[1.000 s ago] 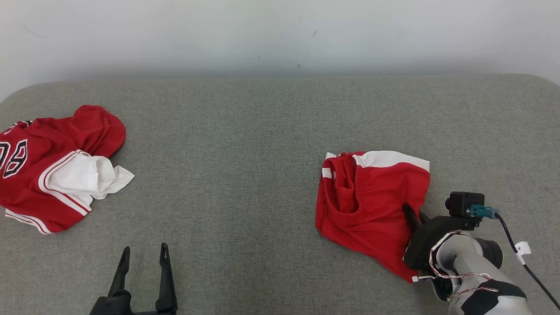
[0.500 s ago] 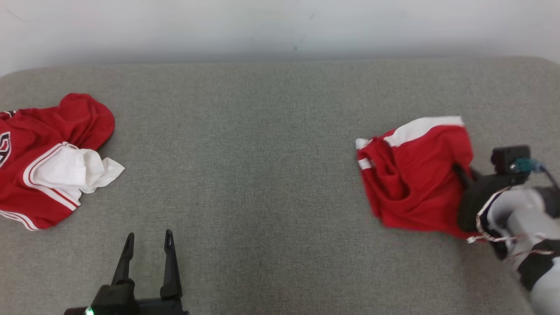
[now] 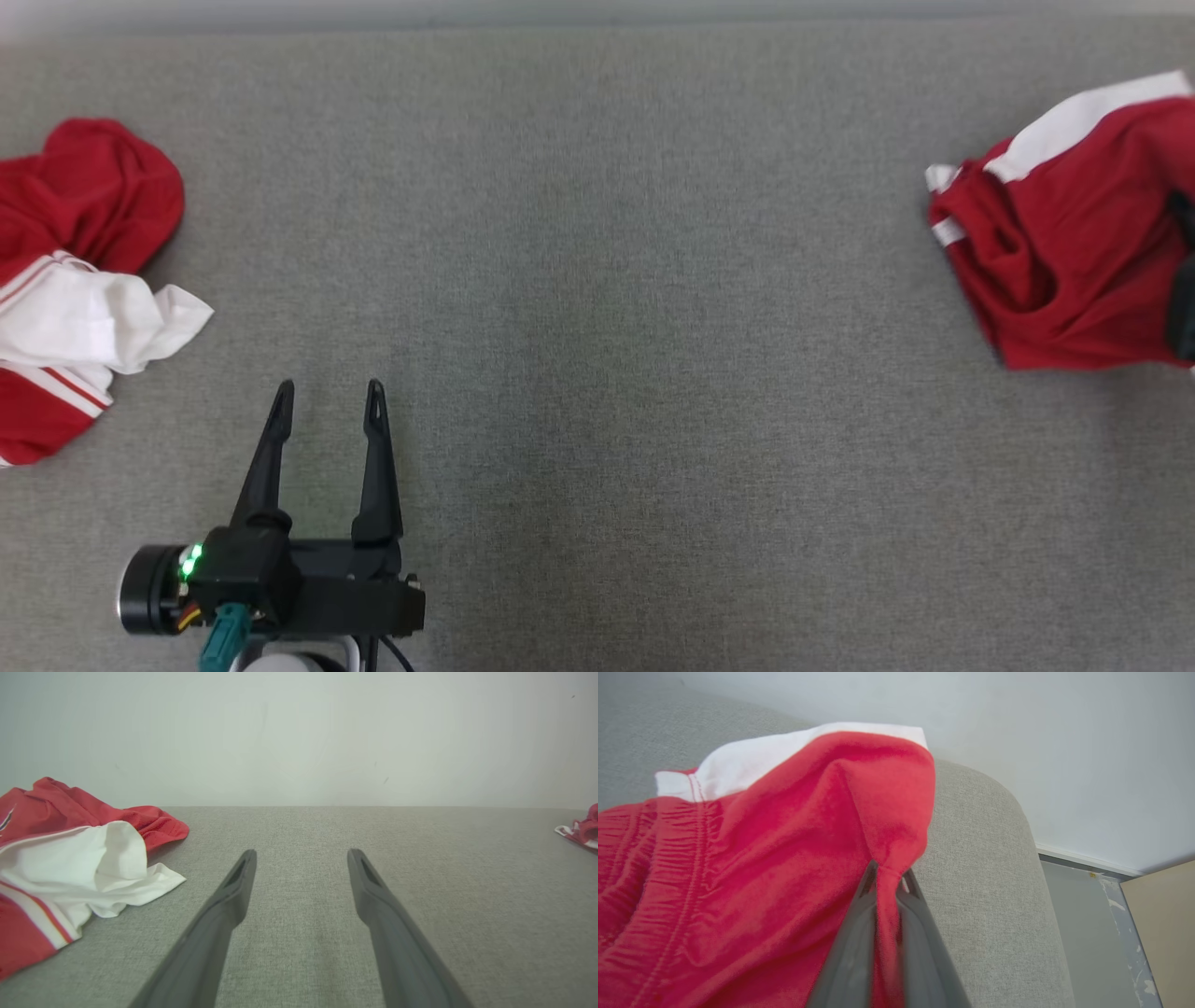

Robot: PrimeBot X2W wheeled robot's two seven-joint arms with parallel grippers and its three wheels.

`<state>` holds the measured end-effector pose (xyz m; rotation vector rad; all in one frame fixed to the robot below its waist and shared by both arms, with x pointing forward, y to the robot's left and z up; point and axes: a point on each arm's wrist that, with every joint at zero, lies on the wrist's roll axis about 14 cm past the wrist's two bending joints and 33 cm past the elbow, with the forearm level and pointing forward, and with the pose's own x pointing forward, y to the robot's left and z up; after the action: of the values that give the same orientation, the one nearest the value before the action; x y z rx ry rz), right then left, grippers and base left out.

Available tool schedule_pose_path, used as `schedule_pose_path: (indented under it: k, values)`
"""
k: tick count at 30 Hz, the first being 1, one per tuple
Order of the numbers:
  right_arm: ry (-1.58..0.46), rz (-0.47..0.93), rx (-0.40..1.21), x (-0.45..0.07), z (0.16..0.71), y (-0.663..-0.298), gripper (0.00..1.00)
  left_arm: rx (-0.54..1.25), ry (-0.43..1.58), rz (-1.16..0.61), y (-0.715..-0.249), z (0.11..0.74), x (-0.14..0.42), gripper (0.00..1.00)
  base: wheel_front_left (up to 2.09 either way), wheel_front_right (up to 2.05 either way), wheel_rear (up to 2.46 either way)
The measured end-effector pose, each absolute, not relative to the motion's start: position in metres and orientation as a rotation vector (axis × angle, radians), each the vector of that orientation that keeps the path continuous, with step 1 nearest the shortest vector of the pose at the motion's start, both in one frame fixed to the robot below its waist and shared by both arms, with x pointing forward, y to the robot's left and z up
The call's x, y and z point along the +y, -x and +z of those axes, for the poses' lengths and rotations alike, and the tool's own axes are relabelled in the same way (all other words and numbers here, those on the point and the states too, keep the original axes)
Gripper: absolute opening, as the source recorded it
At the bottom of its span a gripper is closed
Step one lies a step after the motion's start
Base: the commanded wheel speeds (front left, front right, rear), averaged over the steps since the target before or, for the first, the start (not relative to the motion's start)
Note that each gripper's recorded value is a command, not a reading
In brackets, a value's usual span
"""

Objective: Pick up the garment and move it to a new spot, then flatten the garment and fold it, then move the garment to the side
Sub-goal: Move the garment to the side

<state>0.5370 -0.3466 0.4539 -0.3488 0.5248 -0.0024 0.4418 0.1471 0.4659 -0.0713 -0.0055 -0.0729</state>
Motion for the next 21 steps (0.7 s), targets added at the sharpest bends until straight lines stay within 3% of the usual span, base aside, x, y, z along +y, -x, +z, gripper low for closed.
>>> schedule_pose_path:
  k: [11, 21]
  values:
    - [0.430, -0.129, 0.582, -0.410, 0.453, -0.551, 0.00, -0.046, 0.048, -0.129, -0.469, 0.465, 0.132, 1.00, 0.00, 0.00, 0.00]
    - [0.481, -0.170, 0.598, -0.431, 0.454, -0.559, 0.00, -0.072, 0.036, -0.131, -0.479, 0.466, 0.133, 1.00, 0.00, 0.00, 0.00]
